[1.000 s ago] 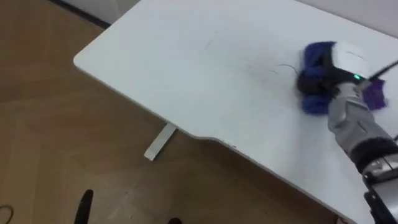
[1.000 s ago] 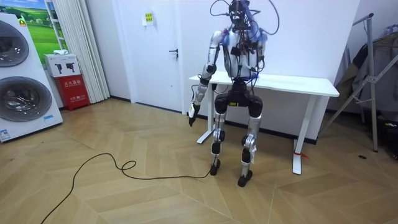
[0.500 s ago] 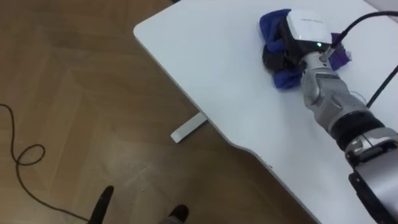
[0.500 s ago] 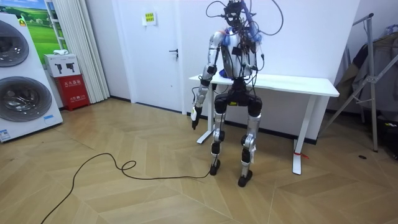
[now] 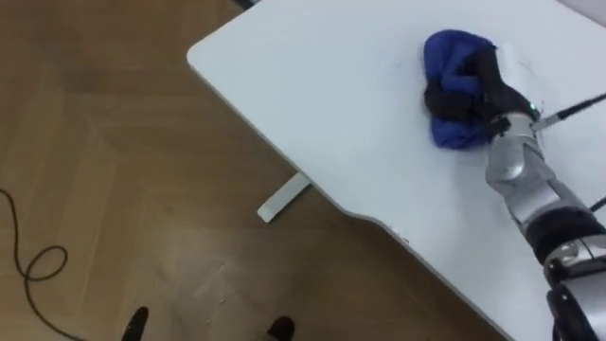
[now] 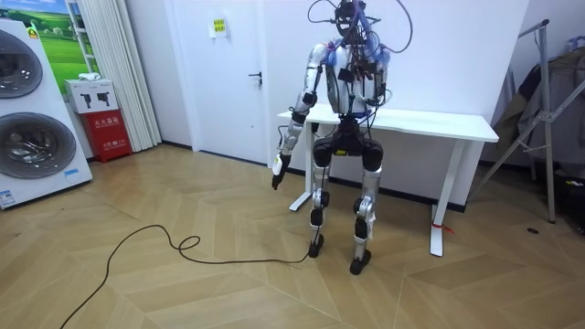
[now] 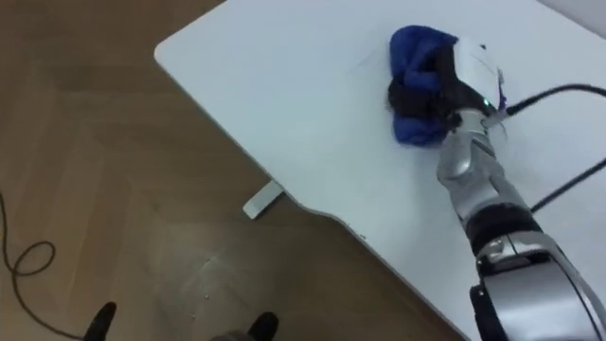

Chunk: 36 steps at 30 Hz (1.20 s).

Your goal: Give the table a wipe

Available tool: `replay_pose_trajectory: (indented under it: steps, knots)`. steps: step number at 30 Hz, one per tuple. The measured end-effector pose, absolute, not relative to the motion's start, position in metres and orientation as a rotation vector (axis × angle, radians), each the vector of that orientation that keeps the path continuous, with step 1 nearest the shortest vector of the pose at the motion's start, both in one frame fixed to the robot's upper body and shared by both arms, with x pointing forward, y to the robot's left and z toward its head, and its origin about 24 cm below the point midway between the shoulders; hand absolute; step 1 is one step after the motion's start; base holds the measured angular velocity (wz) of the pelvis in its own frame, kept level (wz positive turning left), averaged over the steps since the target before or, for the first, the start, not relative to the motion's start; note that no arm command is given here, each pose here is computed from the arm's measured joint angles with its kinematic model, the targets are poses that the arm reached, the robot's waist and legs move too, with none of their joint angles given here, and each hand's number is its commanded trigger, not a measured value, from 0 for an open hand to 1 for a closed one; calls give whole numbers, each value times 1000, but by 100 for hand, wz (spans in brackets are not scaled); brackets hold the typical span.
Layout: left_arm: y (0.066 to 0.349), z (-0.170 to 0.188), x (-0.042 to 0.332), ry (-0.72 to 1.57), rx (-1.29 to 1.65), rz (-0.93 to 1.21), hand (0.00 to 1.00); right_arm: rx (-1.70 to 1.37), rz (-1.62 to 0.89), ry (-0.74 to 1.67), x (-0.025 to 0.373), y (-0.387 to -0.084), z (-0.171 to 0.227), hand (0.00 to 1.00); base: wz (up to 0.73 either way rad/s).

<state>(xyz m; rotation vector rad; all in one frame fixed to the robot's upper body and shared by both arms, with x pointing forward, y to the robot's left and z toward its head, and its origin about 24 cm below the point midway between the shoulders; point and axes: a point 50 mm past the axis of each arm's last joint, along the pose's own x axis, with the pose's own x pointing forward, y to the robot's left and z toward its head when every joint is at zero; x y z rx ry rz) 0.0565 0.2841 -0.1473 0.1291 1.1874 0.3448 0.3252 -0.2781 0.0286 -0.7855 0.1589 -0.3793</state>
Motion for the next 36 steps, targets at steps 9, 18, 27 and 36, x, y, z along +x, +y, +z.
replay_pose_trajectory:
  steps: [9,18,27,36]
  knots:
    - [285,-142,60,1084,92,458,0,-754,-620,354,247,-333,-20,100,-24]
    - [278,-143,49,1086,73,463,0,-819,-585,375,244,-334,-16,100,-18]
    - [276,-148,41,1141,51,433,0,-1121,-287,62,344,-254,59,100,-16]
    - [285,-145,36,1189,91,425,0,-1080,-266,228,332,-273,31,100,40]
